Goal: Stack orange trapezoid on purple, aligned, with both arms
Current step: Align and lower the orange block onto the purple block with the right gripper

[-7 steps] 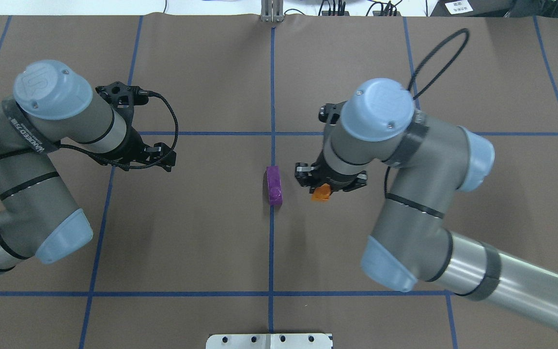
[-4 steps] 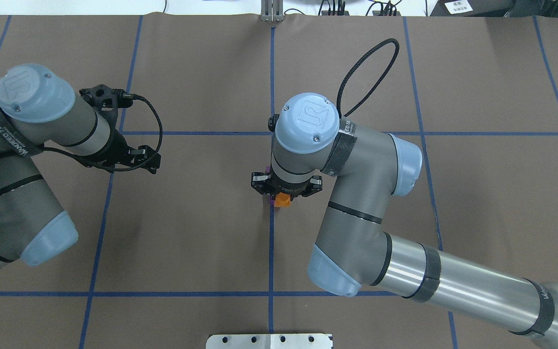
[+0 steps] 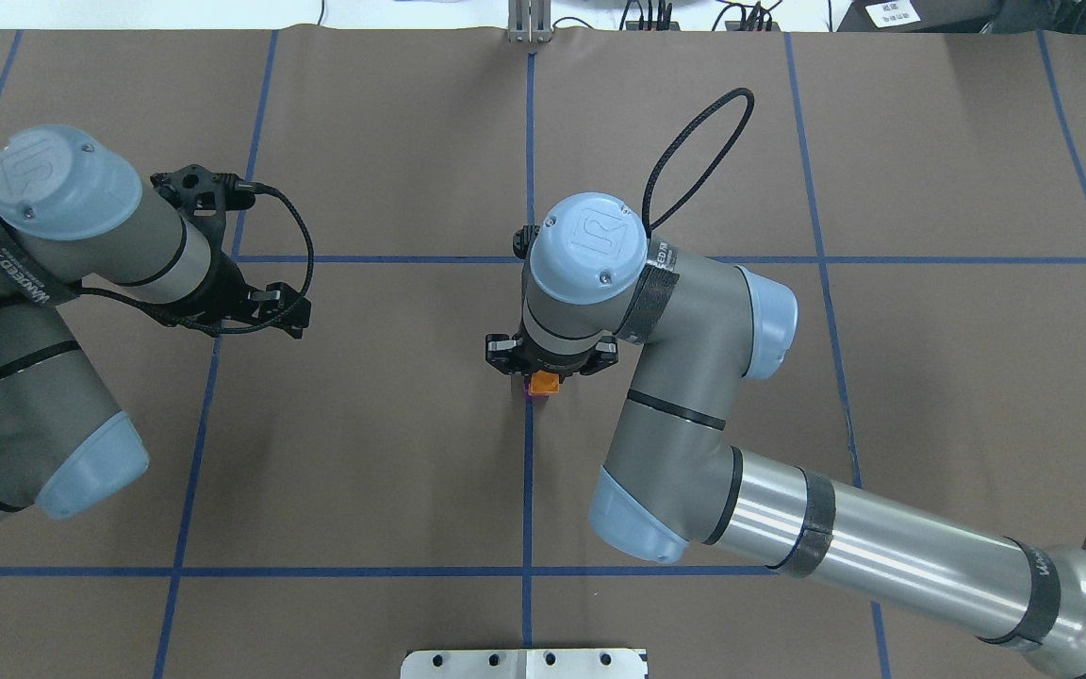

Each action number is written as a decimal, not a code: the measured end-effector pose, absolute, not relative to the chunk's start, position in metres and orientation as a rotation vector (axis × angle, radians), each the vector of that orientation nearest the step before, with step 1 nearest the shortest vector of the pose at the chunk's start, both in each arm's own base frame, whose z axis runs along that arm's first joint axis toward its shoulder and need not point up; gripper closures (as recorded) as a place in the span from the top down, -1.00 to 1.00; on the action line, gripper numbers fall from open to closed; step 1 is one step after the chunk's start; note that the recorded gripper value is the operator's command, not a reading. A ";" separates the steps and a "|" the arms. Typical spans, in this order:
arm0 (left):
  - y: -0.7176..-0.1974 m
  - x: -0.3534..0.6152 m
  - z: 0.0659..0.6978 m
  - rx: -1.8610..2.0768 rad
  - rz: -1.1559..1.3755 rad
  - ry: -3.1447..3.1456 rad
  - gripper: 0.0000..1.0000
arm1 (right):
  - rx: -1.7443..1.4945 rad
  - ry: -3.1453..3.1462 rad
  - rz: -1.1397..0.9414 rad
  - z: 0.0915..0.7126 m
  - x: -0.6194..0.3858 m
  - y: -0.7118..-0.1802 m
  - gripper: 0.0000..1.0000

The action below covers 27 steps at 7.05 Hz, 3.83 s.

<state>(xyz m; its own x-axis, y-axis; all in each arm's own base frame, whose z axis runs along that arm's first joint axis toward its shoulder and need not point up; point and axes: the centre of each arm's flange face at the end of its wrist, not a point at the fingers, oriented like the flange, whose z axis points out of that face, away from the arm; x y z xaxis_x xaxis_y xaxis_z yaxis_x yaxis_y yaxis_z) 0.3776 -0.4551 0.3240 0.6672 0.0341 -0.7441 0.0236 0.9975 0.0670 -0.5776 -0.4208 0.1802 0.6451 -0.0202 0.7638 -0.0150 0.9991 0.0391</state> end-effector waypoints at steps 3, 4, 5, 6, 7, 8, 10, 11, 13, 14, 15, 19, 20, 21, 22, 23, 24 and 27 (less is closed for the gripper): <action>-0.455 0.379 0.324 0.073 0.007 0.840 1.00 | 0.093 -0.858 -0.048 0.180 -0.577 -0.427 -1.00; -0.454 0.379 0.325 0.072 0.007 0.840 1.00 | 0.098 -0.854 -0.056 0.180 -0.579 -0.428 -1.00; -0.454 0.380 0.325 0.071 0.007 0.839 1.00 | 0.103 -0.855 -0.064 0.178 -0.580 -0.427 -1.00; -0.454 0.380 0.325 0.070 0.007 0.839 1.00 | 0.107 -0.857 -0.071 0.176 -0.581 -0.427 -1.00; -0.454 0.380 0.326 0.069 0.006 0.838 1.00 | 0.109 -0.856 -0.078 0.175 -0.582 -0.426 -1.00; -0.454 0.381 0.326 0.069 0.006 0.838 1.00 | 0.109 -0.853 -0.085 0.177 -0.584 -0.424 -1.00; -0.454 0.381 0.325 0.070 0.006 0.839 1.00 | 0.105 -0.846 -0.089 0.180 -0.589 -0.423 -1.00; -0.454 0.381 0.324 0.069 0.006 0.840 1.00 | 0.104 -0.843 -0.092 0.181 -0.590 -0.424 -1.00; -0.454 0.381 0.324 0.069 0.006 0.840 1.00 | 0.104 -0.831 -0.108 0.185 -0.596 -0.425 -1.00; -0.454 0.381 0.324 0.069 0.006 0.840 1.00 | 0.105 -0.825 -0.117 0.185 -0.600 -0.427 -1.00; -0.454 0.381 0.324 0.070 0.007 0.840 1.00 | 0.105 -0.822 -0.122 0.185 -0.602 -0.427 -1.00; -0.454 0.381 0.323 0.071 0.006 0.841 1.00 | 0.096 -0.822 -0.111 0.186 -0.605 -0.427 -1.00; -0.454 0.381 0.323 0.072 0.006 0.842 1.00 | 0.094 -0.820 -0.111 0.187 -0.606 -0.427 -1.00; -0.454 0.381 0.322 0.072 0.006 0.842 1.00 | 0.093 -0.818 -0.111 0.188 -0.606 -0.427 -1.00; -0.454 0.381 0.322 0.072 0.004 0.843 1.00 | 0.091 -0.815 -0.110 0.189 -0.607 -0.427 -1.00; -0.454 0.382 0.321 0.068 -0.005 0.845 1.00 | 0.089 -0.814 -0.110 0.190 -0.608 -0.428 0.35; -0.453 0.382 0.320 0.062 -0.017 0.847 1.00 | 0.089 -0.813 -0.109 0.190 -0.608 -0.428 0.99; -0.453 0.382 0.317 0.060 -0.027 0.852 1.00 | 0.091 -0.816 -0.114 0.190 -0.608 -0.426 1.00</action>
